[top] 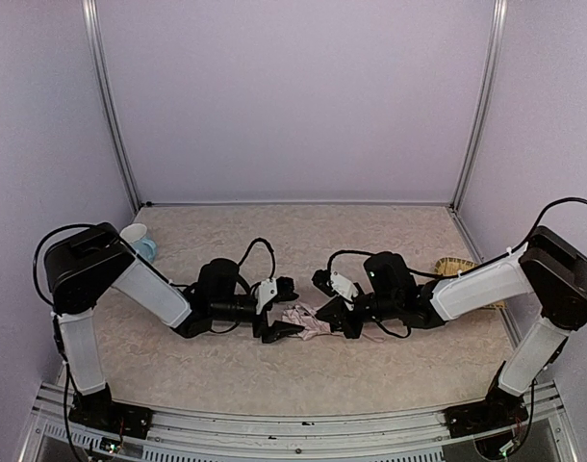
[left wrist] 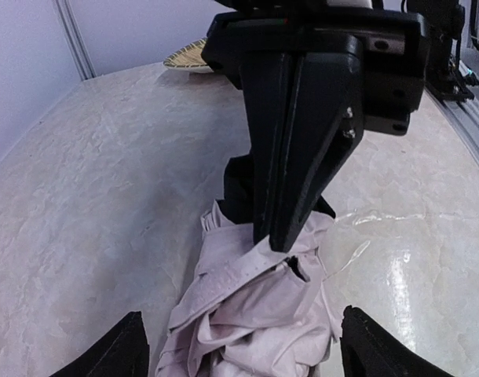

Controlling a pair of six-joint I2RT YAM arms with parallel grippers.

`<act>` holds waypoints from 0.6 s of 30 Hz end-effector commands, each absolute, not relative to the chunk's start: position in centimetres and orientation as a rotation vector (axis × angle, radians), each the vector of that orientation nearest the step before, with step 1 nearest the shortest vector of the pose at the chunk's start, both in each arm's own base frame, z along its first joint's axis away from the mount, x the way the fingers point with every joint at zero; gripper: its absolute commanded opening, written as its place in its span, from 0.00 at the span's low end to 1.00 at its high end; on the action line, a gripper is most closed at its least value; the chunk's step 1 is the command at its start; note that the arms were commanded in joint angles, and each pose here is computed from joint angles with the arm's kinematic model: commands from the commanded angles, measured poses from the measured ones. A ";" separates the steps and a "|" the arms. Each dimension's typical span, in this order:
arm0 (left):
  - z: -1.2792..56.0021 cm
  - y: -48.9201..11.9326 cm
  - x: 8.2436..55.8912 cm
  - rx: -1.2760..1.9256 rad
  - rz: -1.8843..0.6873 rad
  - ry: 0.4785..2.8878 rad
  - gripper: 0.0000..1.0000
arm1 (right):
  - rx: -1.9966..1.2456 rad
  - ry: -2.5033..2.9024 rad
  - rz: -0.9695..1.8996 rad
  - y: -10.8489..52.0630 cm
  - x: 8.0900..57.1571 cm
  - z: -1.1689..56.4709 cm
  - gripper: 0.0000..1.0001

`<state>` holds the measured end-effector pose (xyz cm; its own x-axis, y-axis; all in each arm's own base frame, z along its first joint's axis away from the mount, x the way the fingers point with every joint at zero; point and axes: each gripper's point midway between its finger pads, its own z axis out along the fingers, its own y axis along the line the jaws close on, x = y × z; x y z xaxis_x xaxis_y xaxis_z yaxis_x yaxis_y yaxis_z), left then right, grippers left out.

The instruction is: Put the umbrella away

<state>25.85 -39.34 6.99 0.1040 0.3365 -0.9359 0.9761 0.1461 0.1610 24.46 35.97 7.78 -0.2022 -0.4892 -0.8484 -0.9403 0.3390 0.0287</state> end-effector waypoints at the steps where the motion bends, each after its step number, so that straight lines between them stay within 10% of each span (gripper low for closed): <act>1: 6.6 -40.6 26.3 1.420 -0.844 1.403 0.90 | -1.316 1.963 0.716 34.7 23.0 4.2 0.00; 11: 3.0 -43.8 25.1 1.566 -0.942 1.381 0.94 | -1.325 1.947 0.729 34.8 22.8 4.2 0.00; 18: 1.8 -43.6 24.9 1.559 -1.022 1.415 0.52 | -1.315 1.943 0.732 34.8 22.8 4.2 0.00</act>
